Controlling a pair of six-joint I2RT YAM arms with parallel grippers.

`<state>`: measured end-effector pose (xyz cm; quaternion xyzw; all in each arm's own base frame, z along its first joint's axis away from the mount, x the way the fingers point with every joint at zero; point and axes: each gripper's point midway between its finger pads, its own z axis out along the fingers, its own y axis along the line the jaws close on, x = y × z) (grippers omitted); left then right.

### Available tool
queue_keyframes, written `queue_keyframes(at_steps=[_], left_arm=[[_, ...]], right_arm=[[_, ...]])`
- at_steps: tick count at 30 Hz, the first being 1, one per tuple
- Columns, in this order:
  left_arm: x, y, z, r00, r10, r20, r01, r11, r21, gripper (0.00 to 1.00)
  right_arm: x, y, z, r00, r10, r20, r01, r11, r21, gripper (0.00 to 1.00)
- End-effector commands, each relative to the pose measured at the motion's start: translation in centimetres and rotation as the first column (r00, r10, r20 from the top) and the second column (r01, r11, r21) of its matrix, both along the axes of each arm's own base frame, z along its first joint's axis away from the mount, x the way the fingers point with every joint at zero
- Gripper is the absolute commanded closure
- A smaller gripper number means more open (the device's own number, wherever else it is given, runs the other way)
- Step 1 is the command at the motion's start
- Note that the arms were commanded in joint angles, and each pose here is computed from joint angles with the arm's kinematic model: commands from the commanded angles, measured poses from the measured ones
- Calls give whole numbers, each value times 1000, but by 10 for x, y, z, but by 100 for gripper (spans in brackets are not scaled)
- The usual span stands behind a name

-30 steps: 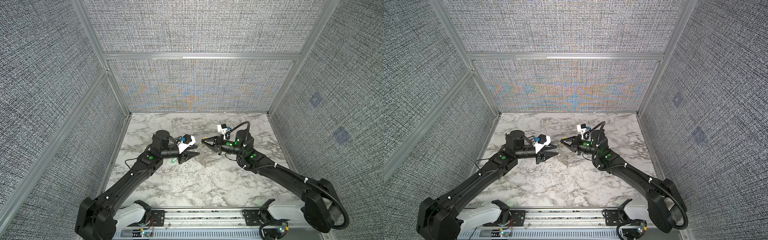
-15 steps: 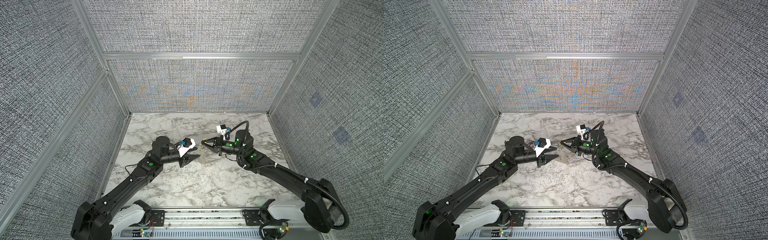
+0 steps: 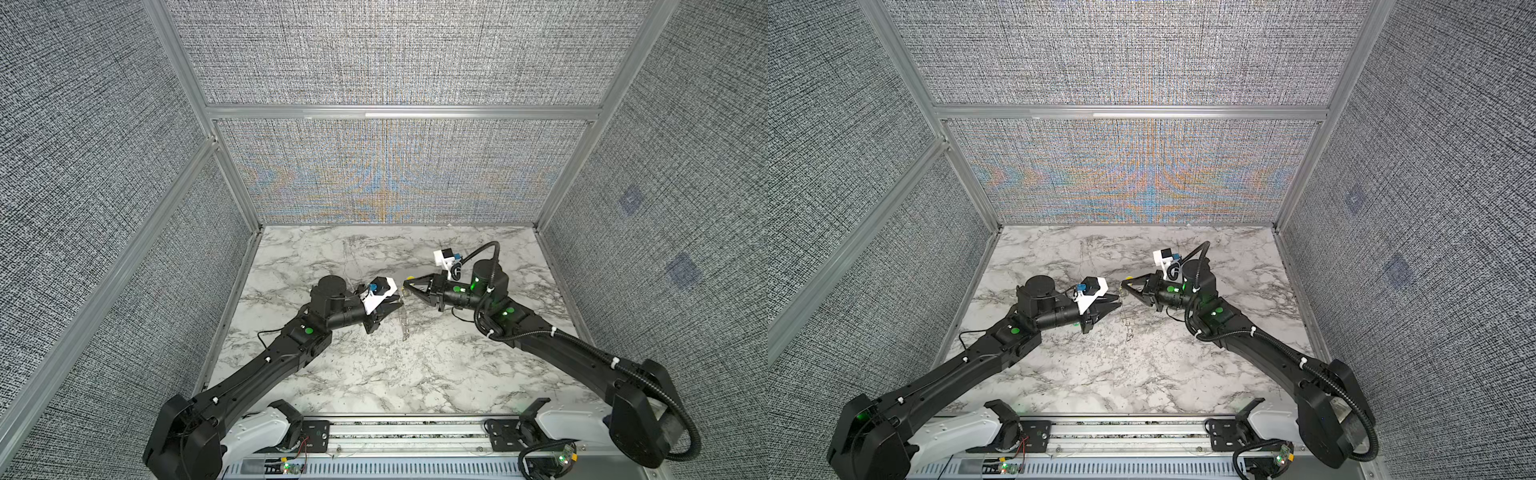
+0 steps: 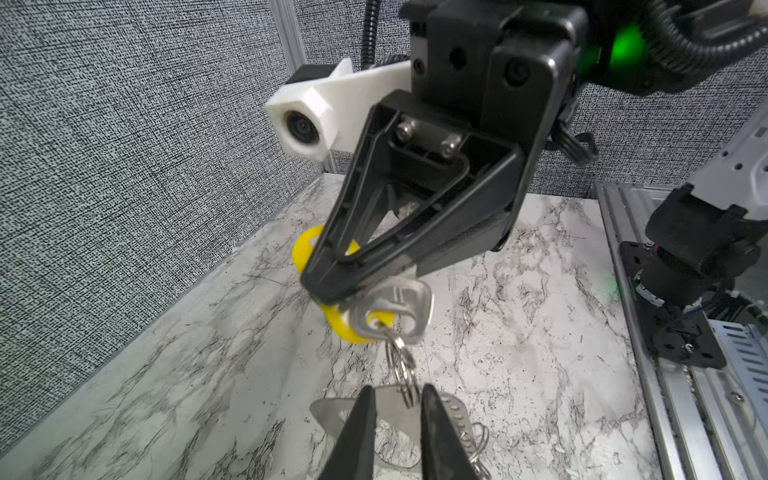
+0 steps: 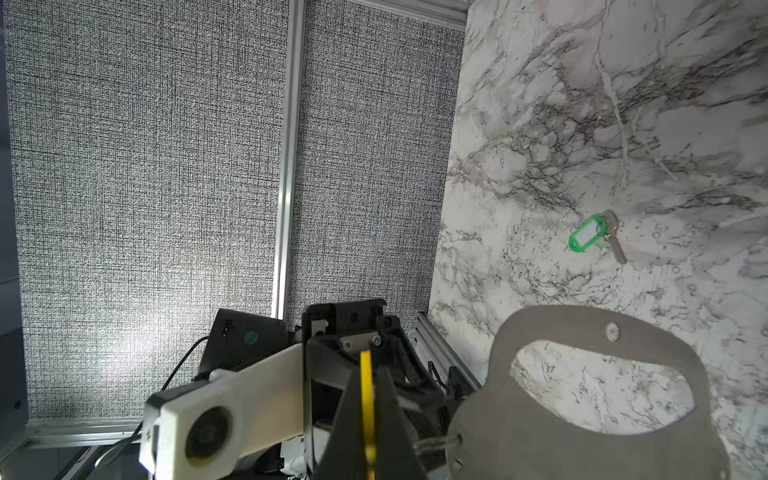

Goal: Remove the keys from the keyring

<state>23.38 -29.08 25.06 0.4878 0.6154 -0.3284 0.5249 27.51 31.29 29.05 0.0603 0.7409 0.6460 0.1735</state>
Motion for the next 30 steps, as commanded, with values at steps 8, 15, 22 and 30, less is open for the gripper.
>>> queue_keyframes(at_steps=[8,15,22,30], left_arm=[[2,-4,14,999,4,52,-2,999,-39,78],[2,-5,15,999,8,53,-5,999,-46,83],[1,-5,16,998,1,61,2,999,-45,99],[-2,-6,21,997,-19,70,22,998,-51,100]], right_arm=[[1,-2,7,1000,-17,10,17,1000,14,100],[1,-2,8,1000,-21,10,21,1000,17,100],[1,-4,9,1000,-28,12,28,999,18,100],[5,-13,5,997,-78,10,78,997,10,100]])
